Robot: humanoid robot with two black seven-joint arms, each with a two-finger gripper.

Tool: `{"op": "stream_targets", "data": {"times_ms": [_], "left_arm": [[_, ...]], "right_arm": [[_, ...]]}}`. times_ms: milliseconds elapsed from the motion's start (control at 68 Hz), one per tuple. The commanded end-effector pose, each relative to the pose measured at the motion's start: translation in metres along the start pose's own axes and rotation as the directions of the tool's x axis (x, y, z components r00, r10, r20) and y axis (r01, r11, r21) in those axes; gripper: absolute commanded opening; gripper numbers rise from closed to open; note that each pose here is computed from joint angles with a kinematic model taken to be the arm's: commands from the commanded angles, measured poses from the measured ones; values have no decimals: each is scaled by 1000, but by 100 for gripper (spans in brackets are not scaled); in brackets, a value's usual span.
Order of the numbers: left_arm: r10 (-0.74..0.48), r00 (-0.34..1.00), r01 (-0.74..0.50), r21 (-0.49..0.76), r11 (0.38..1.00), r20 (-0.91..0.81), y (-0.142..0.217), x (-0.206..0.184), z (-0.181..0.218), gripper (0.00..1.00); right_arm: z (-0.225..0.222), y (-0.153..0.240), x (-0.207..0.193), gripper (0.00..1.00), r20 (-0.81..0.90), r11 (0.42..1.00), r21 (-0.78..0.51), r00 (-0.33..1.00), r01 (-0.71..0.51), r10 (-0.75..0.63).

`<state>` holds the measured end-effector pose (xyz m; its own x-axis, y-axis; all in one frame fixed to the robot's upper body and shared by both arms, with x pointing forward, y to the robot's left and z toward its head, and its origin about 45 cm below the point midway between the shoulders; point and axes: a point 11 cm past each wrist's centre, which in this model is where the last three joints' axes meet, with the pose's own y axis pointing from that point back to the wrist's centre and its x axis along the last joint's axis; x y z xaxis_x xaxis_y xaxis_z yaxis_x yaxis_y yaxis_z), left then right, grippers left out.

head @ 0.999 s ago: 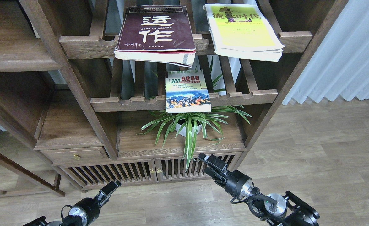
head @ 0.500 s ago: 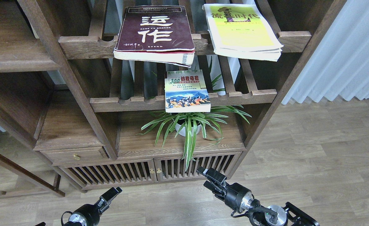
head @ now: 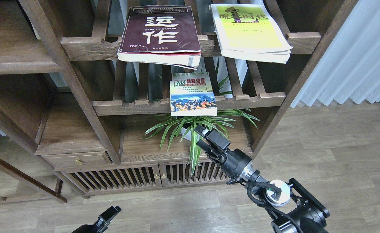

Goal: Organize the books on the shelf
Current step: 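Reach the right gripper toward the small blue book on the middle shelf, then grasp the blue book's lower edge with the right gripper and tilt it out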

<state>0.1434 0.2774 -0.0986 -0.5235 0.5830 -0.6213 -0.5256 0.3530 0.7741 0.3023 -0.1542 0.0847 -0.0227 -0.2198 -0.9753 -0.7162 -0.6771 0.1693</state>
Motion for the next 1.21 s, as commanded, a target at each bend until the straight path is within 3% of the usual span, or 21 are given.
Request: {"op": "stream_targets", "data": {"times_ms": [0,485,852,1190], "left_arm": [[7,1000,-7,-2,1000,-6,2,4,-1,100],[48,998,-49,-14,999,-34,15,26,-3,100],[54,998,-55,-17,998,-33,17,29,-1,100],[60,998,-61,-16,998,-36,18,32,-3,100]], "right_arm": [[-9,-5,2,100,-1,999,19,999,-45,45],[-47,-30,-21,100,-43,995,64,996,-81,84],[-63,-37,-10,100,-121,974,77,967,-214,222],[-75,-45,-20,99,-142,973,102,965,-209,223]]}}
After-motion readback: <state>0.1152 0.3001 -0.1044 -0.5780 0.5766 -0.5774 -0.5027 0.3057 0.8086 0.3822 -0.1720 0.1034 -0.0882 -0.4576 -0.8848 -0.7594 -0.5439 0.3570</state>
